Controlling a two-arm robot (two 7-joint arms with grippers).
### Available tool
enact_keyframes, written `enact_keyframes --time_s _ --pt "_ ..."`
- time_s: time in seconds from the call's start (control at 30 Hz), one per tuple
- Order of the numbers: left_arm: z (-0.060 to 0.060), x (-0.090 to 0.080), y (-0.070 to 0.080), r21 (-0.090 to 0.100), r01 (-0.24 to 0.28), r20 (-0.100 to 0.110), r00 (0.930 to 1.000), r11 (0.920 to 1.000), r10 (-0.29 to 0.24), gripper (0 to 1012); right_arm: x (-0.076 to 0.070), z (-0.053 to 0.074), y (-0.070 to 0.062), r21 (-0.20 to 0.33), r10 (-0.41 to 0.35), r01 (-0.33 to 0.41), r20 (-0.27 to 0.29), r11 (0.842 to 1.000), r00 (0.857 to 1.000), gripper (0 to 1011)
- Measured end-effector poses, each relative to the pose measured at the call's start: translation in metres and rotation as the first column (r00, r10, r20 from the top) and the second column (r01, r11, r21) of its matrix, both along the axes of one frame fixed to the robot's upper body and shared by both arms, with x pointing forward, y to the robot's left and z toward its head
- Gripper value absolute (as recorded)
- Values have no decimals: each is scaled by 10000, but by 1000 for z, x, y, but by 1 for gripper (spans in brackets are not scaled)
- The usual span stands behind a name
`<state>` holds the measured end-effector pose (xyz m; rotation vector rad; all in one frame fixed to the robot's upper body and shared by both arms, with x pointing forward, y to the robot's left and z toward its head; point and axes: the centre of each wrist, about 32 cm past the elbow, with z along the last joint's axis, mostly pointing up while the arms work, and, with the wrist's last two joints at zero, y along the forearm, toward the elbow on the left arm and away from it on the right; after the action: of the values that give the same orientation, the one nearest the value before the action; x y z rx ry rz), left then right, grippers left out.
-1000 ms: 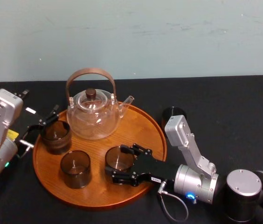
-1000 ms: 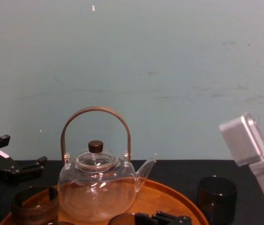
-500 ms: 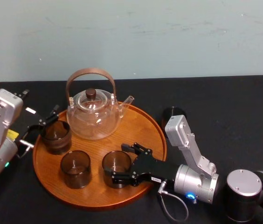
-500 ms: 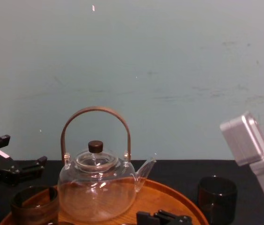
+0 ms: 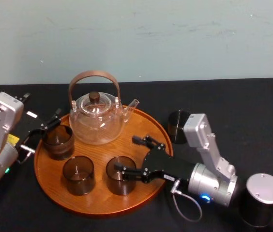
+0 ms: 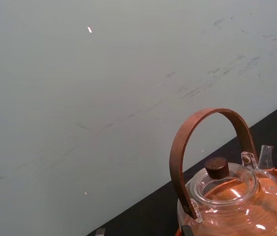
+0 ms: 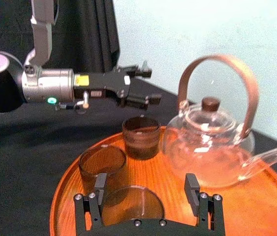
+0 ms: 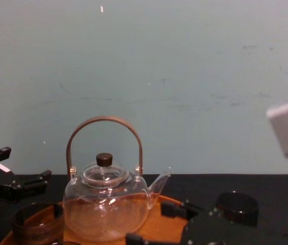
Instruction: Pick up the glass from the table and place it on the tray.
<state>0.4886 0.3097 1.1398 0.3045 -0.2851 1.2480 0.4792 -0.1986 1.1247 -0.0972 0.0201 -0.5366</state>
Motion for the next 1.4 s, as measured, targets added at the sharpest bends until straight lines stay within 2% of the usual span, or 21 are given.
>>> enact_keyframes --time_s 0.33,0.5,0.7,0.8,0.87,1.07,1.4 --pt "0 0 0 0 0 0 10000 10000 0 1002 -12 26 -15 320 -303 264 1289 9991 9912 1002" --pt "0 0 0 0 1 0 10000 10000 -1 1001 -19 30 -25 445 -714 653 1529 9969 9857 1003" --pt "0 0 0 1 0 -1 10000 10000 0 1001 -30 24 -44 685 -1666 1587 1309 9849 9773 1002" --pt "0 0 0 0 1 0 10000 10000 -1 1001 -36 18 -56 746 -2255 2185 1036 9730 9687 1002" --pt "0 0 0 0 0 0 10000 10000 0 1002 -37 17 -59 740 -2384 2318 983 9699 9662 1002" --pt "0 0 0 1 0 -1 10000 10000 0 1001 -42 9 -79 729 -3358 3313 618 9407 9399 1002" --pt "0 0 0 0 1 -1 10000 10000 -1 1001 -42 4 -95 527 -4295 4271 476 9027 9018 1003"
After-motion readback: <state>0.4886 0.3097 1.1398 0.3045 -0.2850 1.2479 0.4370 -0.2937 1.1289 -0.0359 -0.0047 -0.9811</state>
